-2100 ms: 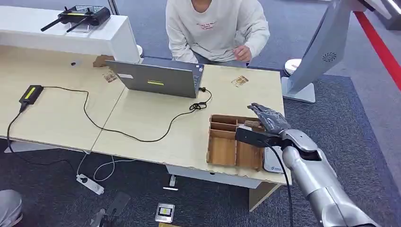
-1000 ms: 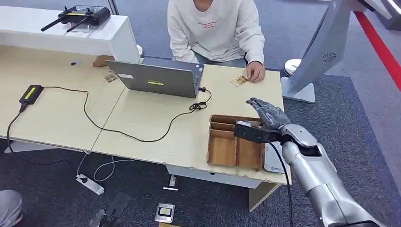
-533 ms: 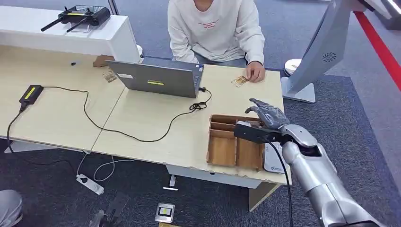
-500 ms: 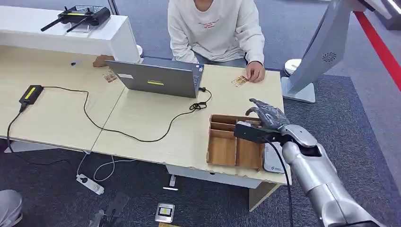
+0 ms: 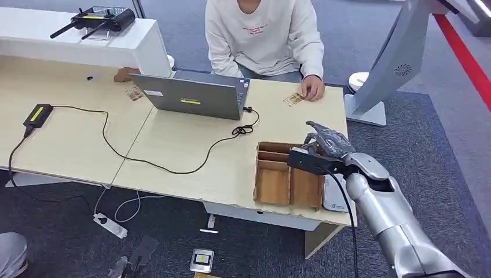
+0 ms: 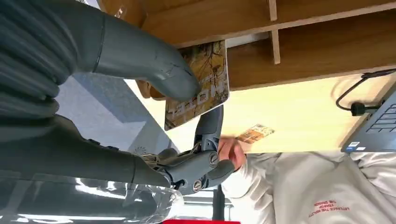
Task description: Pass the card to the sensor for recognition and then transmit it.
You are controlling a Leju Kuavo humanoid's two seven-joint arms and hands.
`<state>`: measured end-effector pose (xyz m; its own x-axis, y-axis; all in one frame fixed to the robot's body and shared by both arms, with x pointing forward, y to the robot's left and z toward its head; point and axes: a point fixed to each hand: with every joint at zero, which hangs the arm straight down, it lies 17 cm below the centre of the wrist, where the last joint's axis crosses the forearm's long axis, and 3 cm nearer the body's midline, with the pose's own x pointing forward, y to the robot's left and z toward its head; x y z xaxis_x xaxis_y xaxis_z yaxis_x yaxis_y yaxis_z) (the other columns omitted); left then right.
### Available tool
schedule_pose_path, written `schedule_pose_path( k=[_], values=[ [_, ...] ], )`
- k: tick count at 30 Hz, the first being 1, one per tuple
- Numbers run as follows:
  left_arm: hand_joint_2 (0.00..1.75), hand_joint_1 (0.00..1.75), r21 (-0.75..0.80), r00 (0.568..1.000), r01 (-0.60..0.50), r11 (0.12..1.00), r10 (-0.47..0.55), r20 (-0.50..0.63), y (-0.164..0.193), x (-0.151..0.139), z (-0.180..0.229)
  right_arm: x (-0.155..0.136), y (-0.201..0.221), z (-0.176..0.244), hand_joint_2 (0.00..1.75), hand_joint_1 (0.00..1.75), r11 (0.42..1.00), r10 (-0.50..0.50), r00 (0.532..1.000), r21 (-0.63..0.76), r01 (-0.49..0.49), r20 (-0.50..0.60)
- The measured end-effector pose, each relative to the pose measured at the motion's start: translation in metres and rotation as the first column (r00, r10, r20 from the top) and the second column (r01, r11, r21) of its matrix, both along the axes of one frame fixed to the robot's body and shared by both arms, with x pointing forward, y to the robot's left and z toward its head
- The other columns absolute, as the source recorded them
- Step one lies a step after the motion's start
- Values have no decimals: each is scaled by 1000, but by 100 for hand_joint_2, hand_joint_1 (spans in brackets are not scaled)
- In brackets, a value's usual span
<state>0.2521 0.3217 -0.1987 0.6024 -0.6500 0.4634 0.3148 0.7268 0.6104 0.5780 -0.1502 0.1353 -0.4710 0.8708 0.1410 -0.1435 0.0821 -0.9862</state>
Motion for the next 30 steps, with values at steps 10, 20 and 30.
schedule_pose_path(
  k=[10, 20, 30],
  values=[
    [175, 0, -1, 1000, 4, 1000, -4, 10, -1, 1, 1, 3, -1, 12, 175, 175, 999, -8, 1000, 39, 7, 21],
    [175, 0, 1, 999, 23, 1000, -23, 22, -2, 1, 1, 10, 1, 73, 175, 175, 994, 2, 996, 106, -12, 94],
    [175, 0, -30, 998, 67, 997, -67, 23, -7, 1, -1, 12, -4, 124, 175, 175, 988, -7, 981, 152, -23, 193]
  ],
)
